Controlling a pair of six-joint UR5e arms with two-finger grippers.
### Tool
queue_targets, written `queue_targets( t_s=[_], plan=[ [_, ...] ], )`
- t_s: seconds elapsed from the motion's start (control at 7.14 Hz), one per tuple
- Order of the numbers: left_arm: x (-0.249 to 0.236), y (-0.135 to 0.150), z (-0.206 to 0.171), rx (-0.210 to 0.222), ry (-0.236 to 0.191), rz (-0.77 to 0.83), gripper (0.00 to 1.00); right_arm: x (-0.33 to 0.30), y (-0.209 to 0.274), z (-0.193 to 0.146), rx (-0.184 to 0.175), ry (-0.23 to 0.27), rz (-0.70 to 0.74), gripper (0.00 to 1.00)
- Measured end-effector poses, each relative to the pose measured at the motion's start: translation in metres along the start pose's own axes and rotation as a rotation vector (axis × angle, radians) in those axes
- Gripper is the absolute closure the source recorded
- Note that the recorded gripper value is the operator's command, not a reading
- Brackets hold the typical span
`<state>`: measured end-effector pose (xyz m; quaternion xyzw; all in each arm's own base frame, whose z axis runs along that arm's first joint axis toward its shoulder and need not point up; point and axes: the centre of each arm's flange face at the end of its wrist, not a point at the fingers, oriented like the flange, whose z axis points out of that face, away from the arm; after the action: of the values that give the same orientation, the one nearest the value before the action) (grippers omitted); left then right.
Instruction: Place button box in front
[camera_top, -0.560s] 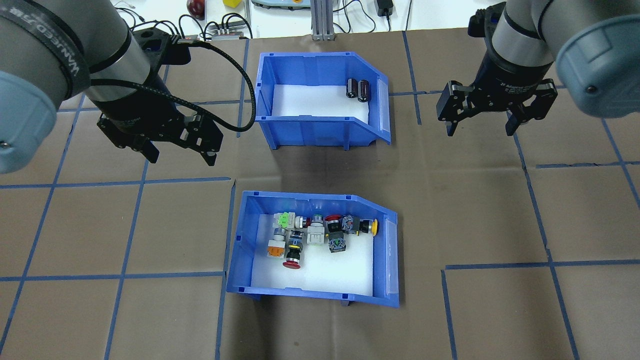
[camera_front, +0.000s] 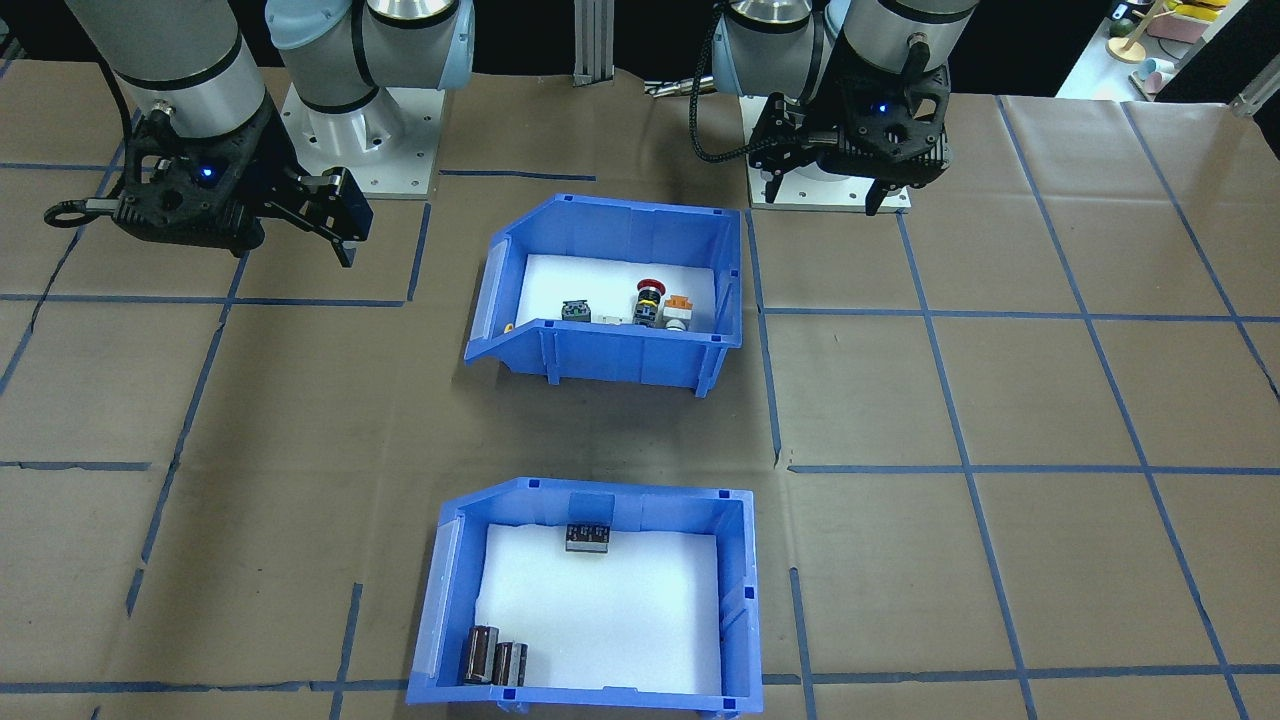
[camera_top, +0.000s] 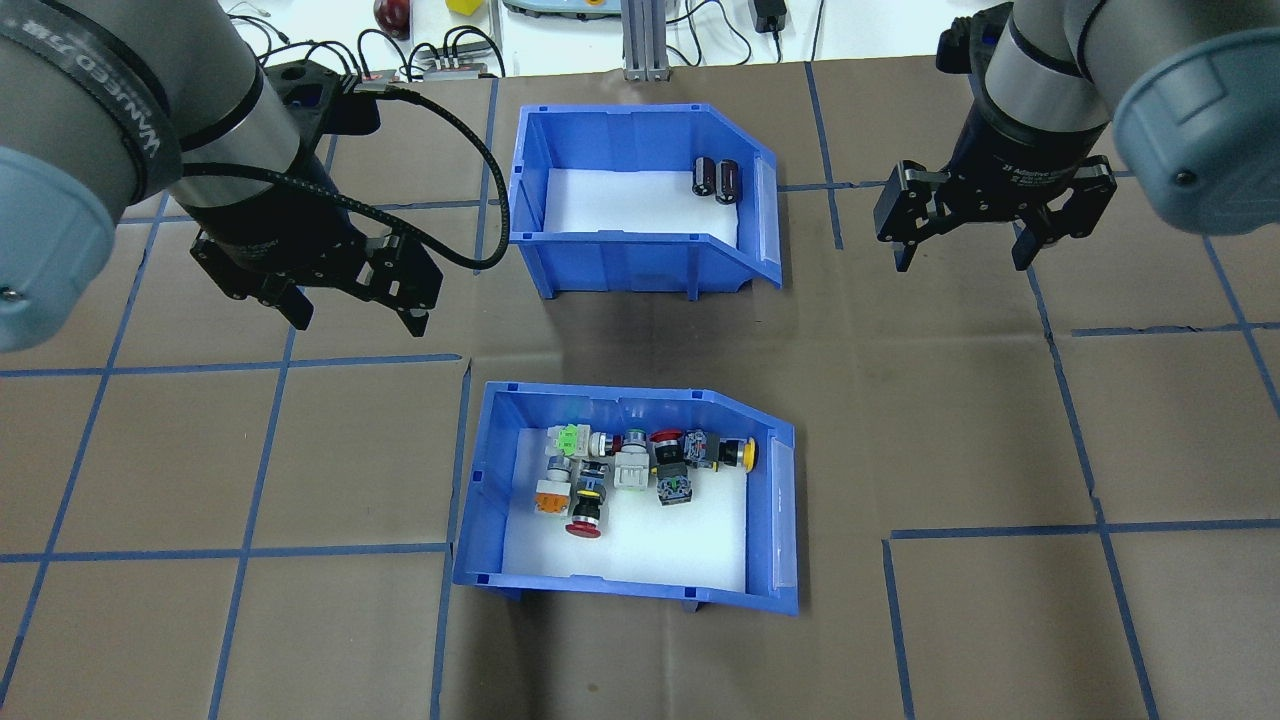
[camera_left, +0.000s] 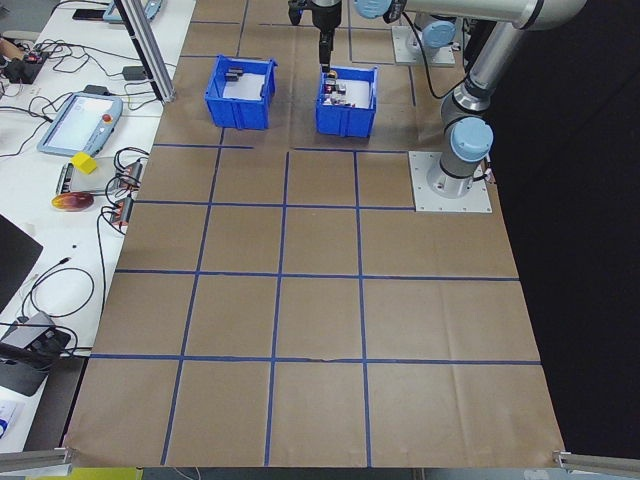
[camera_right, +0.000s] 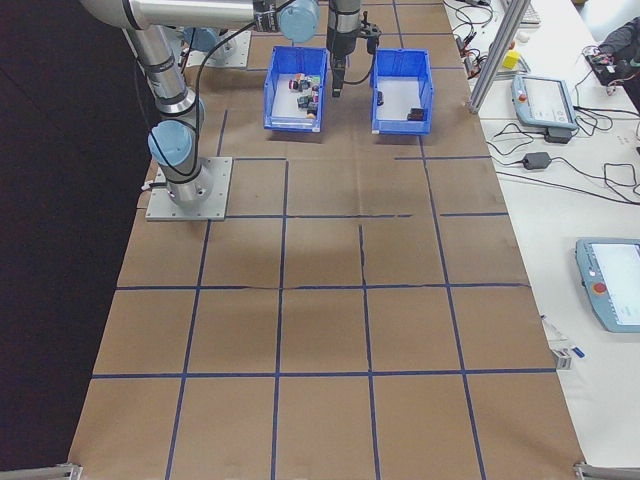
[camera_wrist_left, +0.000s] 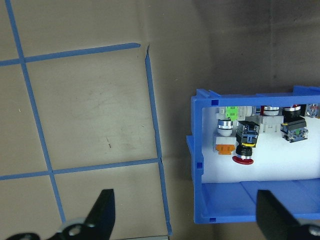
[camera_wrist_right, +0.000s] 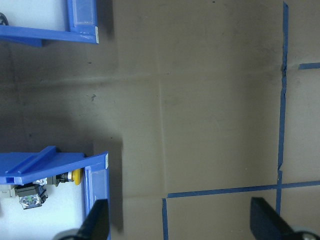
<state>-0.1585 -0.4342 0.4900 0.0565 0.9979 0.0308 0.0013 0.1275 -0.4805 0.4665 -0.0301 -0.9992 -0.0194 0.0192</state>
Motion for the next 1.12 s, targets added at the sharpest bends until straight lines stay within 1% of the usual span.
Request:
queue_targets(
  t_s=[0.28, 0.42, 0.7, 0.84, 0.98, 1.12],
  plan=[
    [-0.001, -0.001, 0.004, -0.006, -0.009, -0.001, 0.01, -0.001, -0.001, 0.001, -0.004, -0.001, -0.018, 0.00],
    [-0.001, 0.000, 0.005, -0.007, -0.011, 0.000, 0.01, -0.004, -0.004, 0.003, -0.006, -0.013, -0.083, 0.00],
    [-0.001, 0.003, 0.003, -0.004, -0.013, 0.000, 0.01, -0.015, -0.018, 0.012, 0.009, -0.080, -0.310, 0.00],
    [-0.001, 0.006, 0.001, 0.000, -0.015, -0.001, 0.01, -0.019, -0.031, 0.019, 0.011, -0.090, -0.420, 0.00],
    [-0.001, 0.008, -0.001, 0.007, -0.015, -0.017, 0.01, -0.026, -0.049, 0.020, 0.018, -0.088, -0.534, 0.00],
    [-0.001, 0.011, -0.003, 0.014, -0.014, -0.105, 0.01, -0.039, -0.071, 0.020, 0.029, -0.083, -0.668, 0.00]
  ],
)
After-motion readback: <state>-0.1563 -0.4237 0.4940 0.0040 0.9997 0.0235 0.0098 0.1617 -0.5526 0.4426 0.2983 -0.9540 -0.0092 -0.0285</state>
